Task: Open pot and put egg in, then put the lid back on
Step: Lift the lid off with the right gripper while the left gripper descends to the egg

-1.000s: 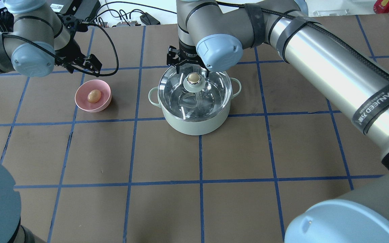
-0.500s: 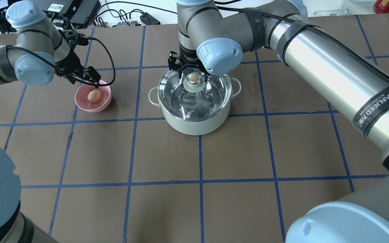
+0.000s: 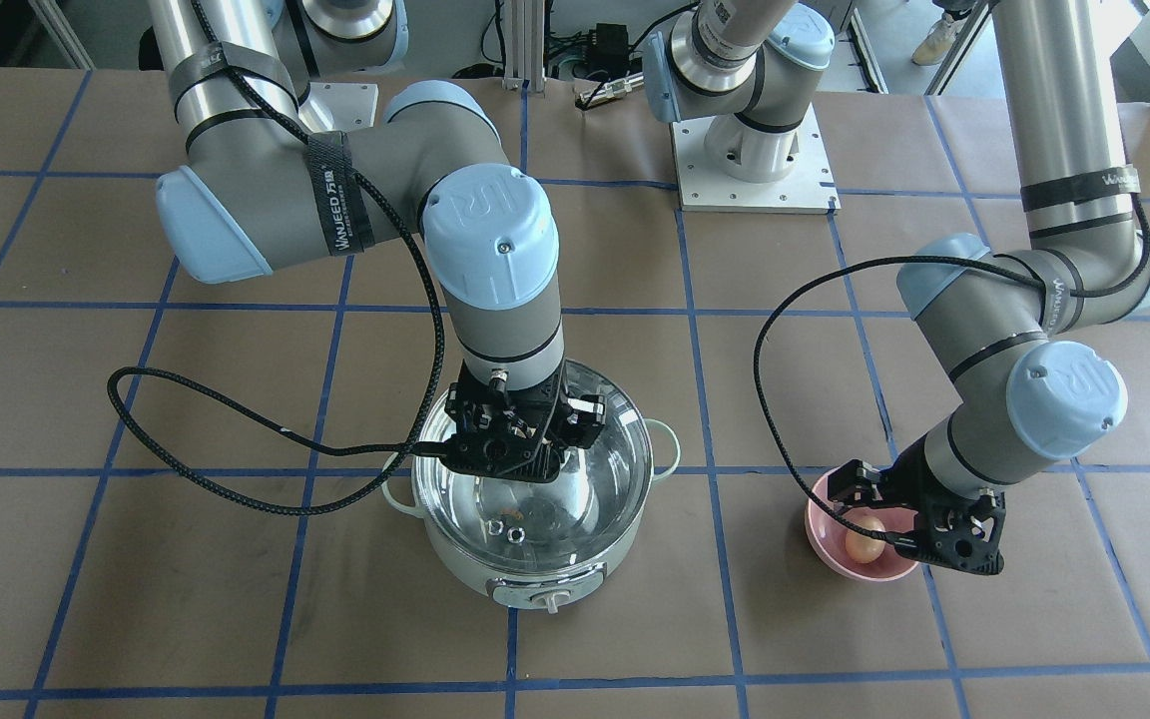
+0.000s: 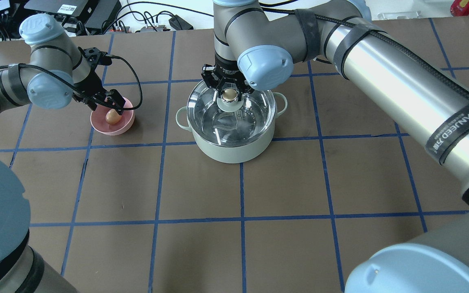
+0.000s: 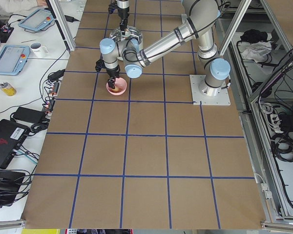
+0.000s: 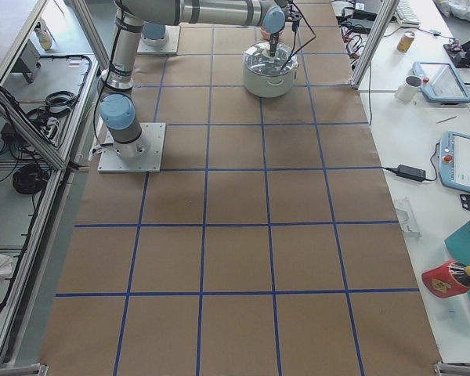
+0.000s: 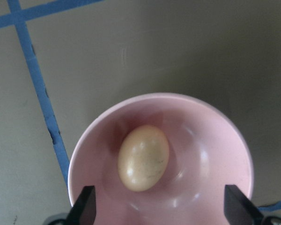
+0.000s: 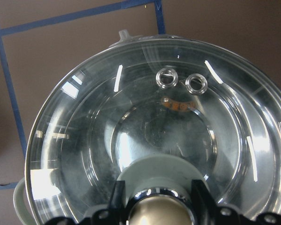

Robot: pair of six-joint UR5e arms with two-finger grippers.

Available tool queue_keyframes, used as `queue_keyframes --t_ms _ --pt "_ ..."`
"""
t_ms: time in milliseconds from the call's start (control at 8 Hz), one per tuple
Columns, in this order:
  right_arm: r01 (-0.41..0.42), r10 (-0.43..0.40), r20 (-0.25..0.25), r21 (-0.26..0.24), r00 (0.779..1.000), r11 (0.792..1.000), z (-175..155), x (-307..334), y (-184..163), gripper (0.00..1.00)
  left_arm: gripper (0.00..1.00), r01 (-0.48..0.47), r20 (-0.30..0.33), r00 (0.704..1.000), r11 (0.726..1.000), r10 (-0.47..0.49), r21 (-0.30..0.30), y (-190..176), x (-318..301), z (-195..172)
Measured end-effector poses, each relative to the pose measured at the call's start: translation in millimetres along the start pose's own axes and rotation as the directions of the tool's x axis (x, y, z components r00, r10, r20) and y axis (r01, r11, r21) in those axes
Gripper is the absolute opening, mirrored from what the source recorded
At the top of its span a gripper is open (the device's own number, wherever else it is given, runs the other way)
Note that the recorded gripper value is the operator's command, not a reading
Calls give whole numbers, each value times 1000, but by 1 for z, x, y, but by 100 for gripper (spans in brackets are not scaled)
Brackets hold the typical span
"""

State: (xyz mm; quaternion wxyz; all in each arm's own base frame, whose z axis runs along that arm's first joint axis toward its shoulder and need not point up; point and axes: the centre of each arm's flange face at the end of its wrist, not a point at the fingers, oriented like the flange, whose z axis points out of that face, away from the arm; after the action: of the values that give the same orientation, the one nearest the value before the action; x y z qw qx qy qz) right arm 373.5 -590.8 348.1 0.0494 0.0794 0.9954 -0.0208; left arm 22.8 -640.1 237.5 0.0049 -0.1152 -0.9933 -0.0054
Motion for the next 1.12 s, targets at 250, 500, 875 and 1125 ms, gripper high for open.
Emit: queue_keyframes --t_ms 250,500,875,1125 --pt "8 -8 14 -2 1000 1000 -4 -1 1 0 96 1 -13 1000 1000 -1 -26 4 2 14" --pt "35 -35 23 12 999 999 -27 7 1 0 96 1 -25 1000 999 -2 -39 6 3 24" --pt "77 -77 40 1 996 997 -81 68 -16 0 98 0 -29 1000 999 -1 -48 6 3 31" --pt "121 -120 28 -20 992 992 -111 137 -37 0 98 0 -16 1000 1000 0 -30 2 1 37"
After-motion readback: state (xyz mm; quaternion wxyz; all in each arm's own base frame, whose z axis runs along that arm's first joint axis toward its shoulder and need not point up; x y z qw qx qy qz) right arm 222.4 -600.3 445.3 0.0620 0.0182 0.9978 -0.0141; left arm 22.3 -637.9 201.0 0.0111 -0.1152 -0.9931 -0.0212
